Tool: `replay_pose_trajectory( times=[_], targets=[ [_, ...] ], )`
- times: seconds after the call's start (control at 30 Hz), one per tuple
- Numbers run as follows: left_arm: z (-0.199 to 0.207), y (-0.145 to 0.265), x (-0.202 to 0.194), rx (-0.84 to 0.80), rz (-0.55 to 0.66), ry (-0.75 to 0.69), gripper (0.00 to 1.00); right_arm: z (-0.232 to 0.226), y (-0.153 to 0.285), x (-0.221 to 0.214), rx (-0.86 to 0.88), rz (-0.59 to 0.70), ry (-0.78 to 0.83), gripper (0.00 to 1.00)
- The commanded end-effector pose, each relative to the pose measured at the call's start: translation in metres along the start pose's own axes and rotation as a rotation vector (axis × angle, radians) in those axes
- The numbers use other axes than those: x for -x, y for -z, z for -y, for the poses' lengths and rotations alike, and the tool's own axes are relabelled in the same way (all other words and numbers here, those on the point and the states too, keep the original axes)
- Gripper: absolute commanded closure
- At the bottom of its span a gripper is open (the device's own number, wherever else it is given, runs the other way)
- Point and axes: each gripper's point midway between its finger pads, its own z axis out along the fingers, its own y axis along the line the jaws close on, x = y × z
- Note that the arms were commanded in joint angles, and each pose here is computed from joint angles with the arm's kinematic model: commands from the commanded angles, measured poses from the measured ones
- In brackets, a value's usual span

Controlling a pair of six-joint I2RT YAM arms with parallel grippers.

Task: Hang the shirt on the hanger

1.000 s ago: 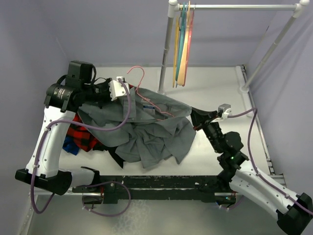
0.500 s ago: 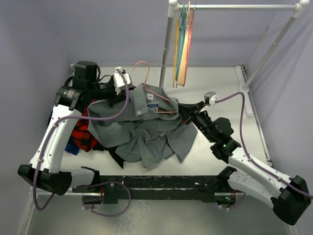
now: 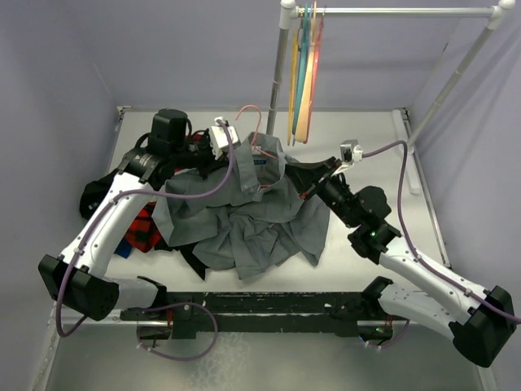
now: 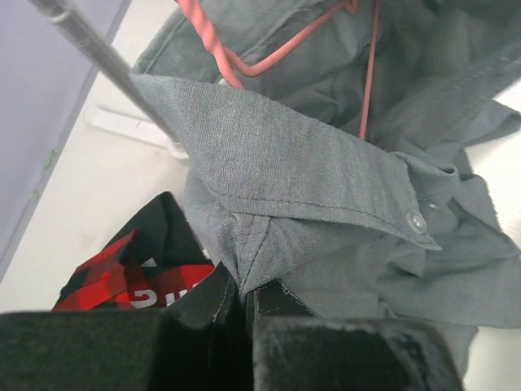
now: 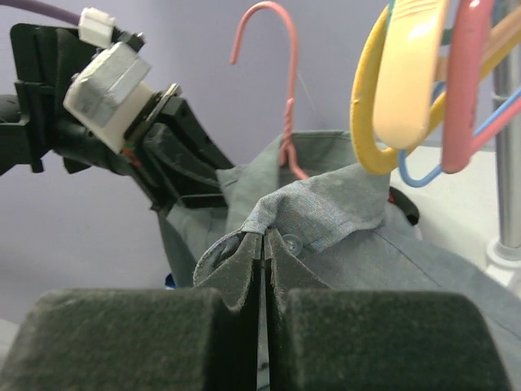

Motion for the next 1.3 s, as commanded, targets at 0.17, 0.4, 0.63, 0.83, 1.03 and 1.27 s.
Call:
replay_pose_trajectory(
  times=[0.17,0.4,0.63,0.83,1.03,1.27],
  targets=[
    [-0.066,0.001,0.016,0.311,0.021,-0.042,1.0,-0.018,-0.007,0.007,0.037,0.015,-0.07,1.0],
    [-0.026,0.005,0.037,0.1,0.077,0.004,1.0,0.007,-0.002,-0.025,-0.033,-0.031,-0.074,1.0],
    [0.026,0.009,0.029,-0.134,0.092,0.004,1.0,-0.009,-0.009,-0.022,0.046,-0.036,0.011,0.63],
    [0.031,0.011,0.022,-0.145,0.076,-0.029,1.0,-0.016,0.013,0.002,0.066,-0.093,0.298,0.0],
    [0.026,0.01,0.017,-0.12,0.063,-0.077,1.0,-0.006,0.057,0.027,0.003,-0.141,0.529,0.0],
    [0.037,0.01,0.009,-0.174,0.058,-0.18,1.0,0.022,0.084,0.0,0.029,-0.428,0.856,0.0]
  ],
)
